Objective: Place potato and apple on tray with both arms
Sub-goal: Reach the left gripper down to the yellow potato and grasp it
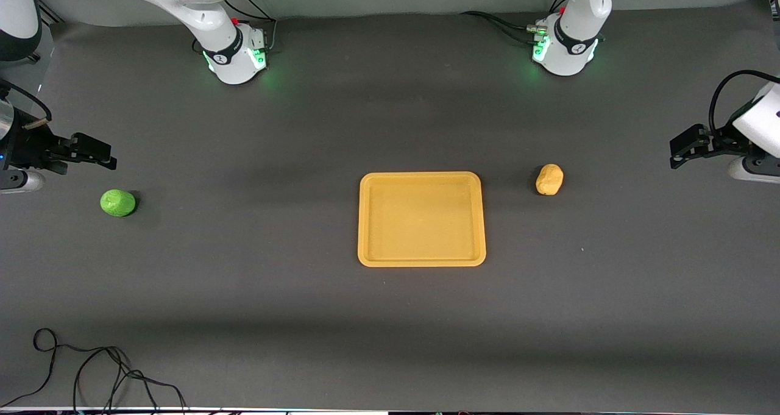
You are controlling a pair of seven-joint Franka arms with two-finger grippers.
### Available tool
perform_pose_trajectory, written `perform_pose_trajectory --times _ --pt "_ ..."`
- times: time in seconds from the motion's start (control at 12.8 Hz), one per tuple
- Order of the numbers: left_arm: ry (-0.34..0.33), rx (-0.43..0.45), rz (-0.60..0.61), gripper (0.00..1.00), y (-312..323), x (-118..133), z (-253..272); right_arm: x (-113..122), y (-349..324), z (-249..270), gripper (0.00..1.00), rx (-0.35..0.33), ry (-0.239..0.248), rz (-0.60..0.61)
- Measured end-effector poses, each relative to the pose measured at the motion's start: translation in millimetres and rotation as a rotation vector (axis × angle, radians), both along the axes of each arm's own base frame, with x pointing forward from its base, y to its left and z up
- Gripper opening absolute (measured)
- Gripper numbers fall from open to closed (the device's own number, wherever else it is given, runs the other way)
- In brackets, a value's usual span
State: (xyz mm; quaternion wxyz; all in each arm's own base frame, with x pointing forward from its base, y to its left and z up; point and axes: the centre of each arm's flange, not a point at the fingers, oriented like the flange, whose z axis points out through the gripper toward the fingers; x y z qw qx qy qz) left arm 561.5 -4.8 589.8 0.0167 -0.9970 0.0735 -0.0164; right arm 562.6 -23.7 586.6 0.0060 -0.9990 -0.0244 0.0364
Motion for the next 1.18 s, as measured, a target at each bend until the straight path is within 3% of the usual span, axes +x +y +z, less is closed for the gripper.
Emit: perform_pose_trajectory --times 0.71,1.18 --pt "0.032 -0.034 0.002 1.0 -4 2 -17 0 -2 -1 1.0 -0.006 0.002 -0.05" --pt "0.143 -0.05 -0.042 1.0 -34 -2 -153 1 -3 0 1.0 -0.007 0.0 -0.057"
